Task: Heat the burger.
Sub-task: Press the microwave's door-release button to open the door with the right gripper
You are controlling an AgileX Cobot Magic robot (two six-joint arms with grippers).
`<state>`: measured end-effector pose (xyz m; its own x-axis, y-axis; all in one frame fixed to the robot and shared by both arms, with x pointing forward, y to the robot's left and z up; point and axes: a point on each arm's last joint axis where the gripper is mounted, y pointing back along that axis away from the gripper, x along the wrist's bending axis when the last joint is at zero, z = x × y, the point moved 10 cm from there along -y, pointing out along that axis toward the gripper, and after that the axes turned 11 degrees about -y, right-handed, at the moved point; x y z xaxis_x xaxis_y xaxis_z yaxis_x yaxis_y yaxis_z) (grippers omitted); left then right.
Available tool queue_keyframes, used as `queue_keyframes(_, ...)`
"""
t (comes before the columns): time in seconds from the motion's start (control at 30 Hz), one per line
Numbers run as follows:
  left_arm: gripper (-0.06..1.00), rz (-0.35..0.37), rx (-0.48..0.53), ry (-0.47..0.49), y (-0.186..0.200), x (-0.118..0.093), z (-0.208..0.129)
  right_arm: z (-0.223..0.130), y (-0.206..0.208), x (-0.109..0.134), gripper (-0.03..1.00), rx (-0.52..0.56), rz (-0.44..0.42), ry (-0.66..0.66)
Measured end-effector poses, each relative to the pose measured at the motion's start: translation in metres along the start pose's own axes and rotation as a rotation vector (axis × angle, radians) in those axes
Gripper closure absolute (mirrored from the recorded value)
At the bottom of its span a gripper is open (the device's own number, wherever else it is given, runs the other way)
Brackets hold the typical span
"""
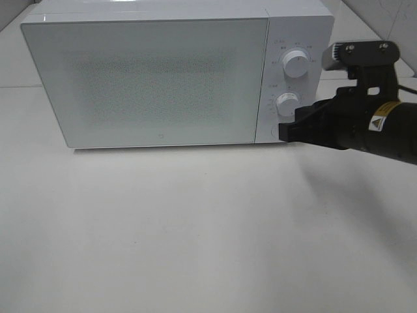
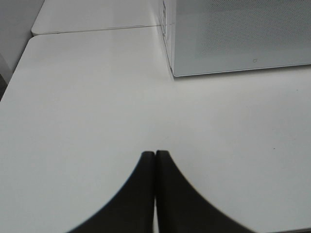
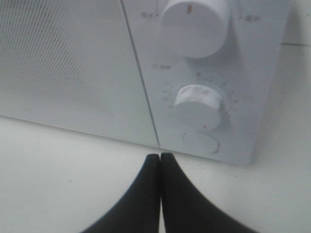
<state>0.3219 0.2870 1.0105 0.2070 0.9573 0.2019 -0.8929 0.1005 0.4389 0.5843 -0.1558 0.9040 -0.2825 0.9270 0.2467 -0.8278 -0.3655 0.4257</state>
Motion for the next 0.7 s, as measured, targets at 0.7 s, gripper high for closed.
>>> queue_keyframes(0.7,0.94,0.0,0.0,0.0,0.0,0.0,0.0,-0.04,-0.055,-0.011,0.97,0.013,-0.017,-0.595)
